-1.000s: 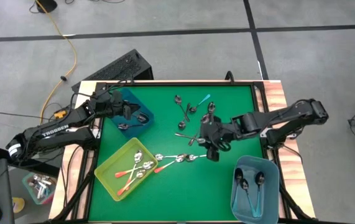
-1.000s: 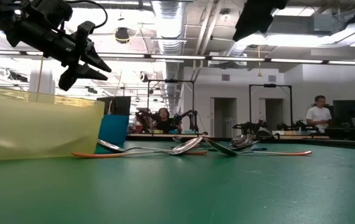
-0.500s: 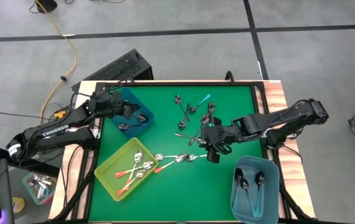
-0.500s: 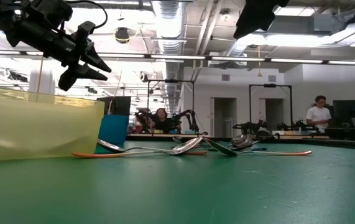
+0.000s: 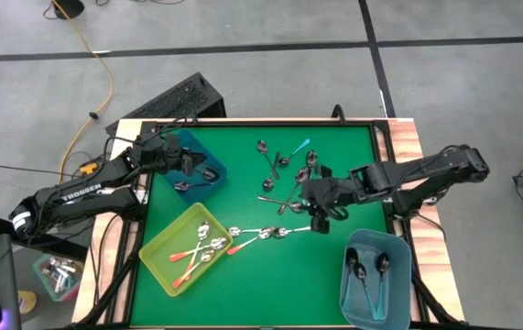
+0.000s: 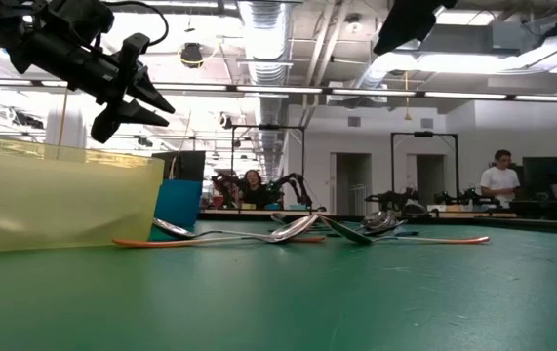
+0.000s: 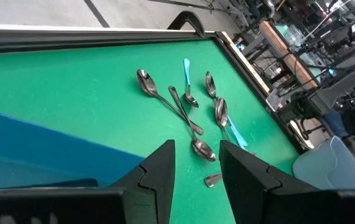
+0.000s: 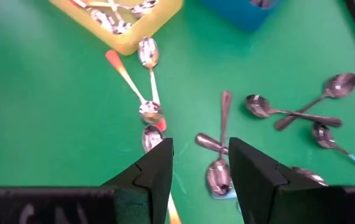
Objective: Sort silverware by color (type)
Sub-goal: Put the orange spoon into the green bin
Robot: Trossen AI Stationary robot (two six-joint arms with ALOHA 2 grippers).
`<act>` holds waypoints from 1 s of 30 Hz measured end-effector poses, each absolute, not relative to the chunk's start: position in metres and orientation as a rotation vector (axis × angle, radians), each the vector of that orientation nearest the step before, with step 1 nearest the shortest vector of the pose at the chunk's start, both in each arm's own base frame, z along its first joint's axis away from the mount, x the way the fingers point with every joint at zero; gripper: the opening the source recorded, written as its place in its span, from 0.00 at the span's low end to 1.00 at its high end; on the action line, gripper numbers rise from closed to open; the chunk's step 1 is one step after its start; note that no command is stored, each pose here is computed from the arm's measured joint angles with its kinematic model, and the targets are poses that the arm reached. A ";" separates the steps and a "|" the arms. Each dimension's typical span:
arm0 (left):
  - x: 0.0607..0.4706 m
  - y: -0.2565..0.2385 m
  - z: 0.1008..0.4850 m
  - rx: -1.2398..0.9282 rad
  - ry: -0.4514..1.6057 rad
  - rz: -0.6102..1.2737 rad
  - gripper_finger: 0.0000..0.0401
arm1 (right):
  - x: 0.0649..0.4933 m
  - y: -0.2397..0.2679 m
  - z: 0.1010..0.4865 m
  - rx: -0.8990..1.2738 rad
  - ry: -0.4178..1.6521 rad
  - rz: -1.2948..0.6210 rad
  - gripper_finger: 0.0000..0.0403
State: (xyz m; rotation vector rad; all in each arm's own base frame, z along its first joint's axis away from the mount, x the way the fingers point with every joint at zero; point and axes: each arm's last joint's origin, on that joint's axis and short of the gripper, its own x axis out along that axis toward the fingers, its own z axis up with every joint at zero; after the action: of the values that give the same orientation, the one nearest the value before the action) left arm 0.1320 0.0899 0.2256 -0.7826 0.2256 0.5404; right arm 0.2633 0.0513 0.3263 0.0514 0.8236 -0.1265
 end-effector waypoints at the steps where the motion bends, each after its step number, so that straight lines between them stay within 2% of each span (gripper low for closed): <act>1: 0.132 0.090 0.226 -0.790 0.224 0.540 0.27 | 0.260 0.049 0.329 0.056 0.813 -0.130 0.41; 10: 0.133 0.088 0.226 -0.829 0.230 0.486 0.27 | 0.213 0.043 0.371 0.149 0.632 -0.147 0.41; 16: 0.133 0.087 0.226 -0.846 0.245 0.421 0.27 | 0.190 0.053 0.382 0.194 0.565 -0.152 0.41; 22: 0.134 0.085 0.226 -0.865 0.259 0.360 0.27 | 0.192 0.075 0.363 0.151 0.608 -0.167 0.41; 30: 0.134 0.084 0.226 -0.873 0.269 0.321 0.27 | 0.236 0.106 0.320 0.141 0.741 -0.191 0.41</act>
State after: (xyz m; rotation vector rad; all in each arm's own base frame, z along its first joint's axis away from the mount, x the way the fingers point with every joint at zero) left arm 0.1342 0.0838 0.2264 -0.8729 0.2685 0.3212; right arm 0.2355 0.1056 0.3203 0.1410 0.7410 -0.1910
